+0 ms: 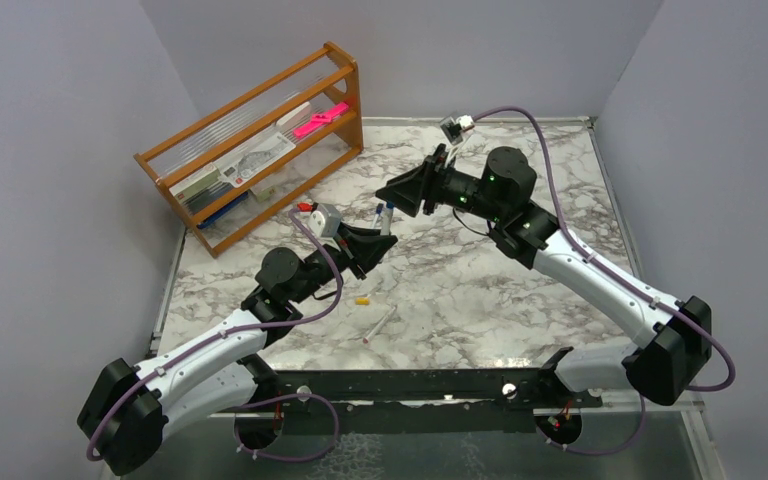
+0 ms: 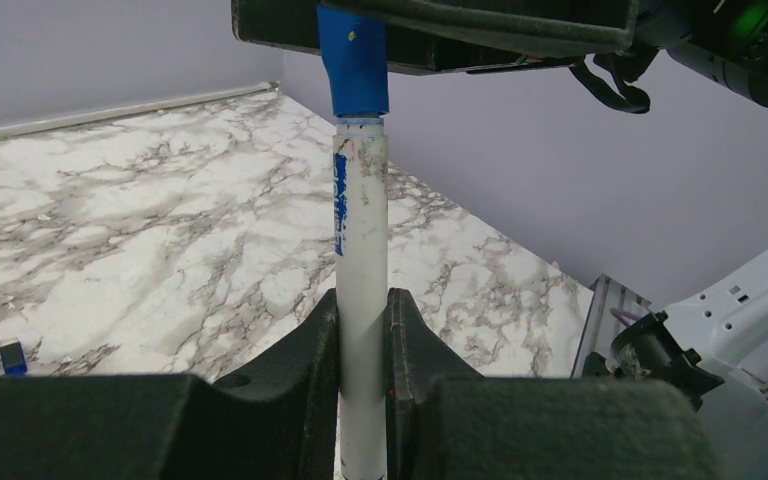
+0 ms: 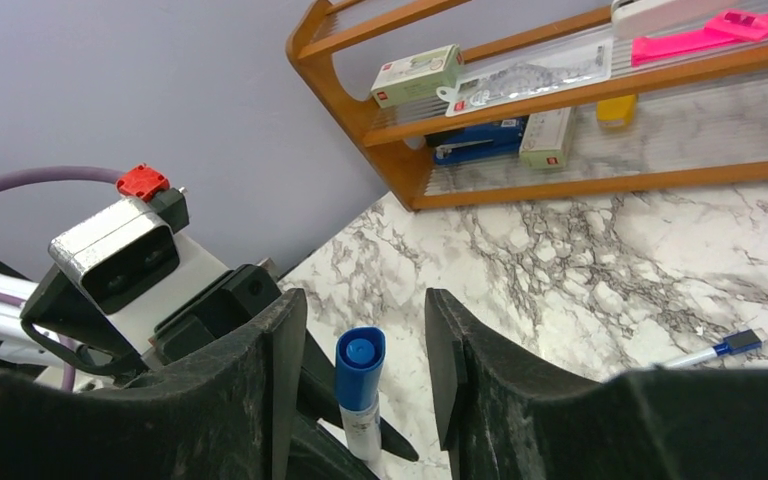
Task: Insert the pens into the pen caps
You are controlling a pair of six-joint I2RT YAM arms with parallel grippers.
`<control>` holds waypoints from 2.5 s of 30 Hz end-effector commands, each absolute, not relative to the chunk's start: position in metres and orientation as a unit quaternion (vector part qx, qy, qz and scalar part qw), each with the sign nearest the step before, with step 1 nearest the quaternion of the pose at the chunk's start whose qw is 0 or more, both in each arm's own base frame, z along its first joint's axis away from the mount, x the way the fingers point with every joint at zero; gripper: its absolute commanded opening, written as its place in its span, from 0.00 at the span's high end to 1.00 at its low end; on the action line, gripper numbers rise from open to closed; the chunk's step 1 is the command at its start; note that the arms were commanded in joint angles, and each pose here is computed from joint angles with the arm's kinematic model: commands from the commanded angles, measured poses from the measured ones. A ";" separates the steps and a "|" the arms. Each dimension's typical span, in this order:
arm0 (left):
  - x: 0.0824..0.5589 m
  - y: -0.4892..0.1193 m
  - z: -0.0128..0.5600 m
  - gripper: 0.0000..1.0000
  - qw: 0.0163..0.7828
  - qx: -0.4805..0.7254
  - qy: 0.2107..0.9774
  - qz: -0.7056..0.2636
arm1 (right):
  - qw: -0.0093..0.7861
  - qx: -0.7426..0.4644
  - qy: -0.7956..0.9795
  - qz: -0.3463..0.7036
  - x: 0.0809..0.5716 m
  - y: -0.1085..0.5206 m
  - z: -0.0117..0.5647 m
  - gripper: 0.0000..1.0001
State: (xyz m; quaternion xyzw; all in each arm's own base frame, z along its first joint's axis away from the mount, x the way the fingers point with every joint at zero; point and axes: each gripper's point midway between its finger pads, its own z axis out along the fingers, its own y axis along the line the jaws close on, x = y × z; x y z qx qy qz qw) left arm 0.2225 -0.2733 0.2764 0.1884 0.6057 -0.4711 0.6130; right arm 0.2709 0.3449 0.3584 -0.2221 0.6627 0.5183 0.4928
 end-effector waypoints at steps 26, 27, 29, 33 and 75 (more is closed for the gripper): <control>0.239 -0.260 0.359 1.00 0.686 0.150 0.552 -0.451 | 0.410 -0.277 0.700 0.515 0.229 0.342 0.297 0.98; 0.240 -0.258 0.365 1.00 0.692 0.147 0.547 -0.448 | 0.408 -0.276 0.703 0.513 0.228 0.341 0.293 0.98; 0.241 -0.256 0.377 1.00 0.703 0.144 0.535 -0.445 | 0.401 -0.276 0.708 0.512 0.224 0.340 0.285 0.99; 0.241 -0.256 0.400 1.00 0.720 0.148 0.511 -0.446 | 0.382 -0.276 0.716 0.515 0.213 0.342 0.269 0.99; 0.240 -0.281 0.368 1.00 0.681 0.224 0.543 -0.437 | 0.426 -0.209 0.747 0.466 0.215 0.329 0.239 0.82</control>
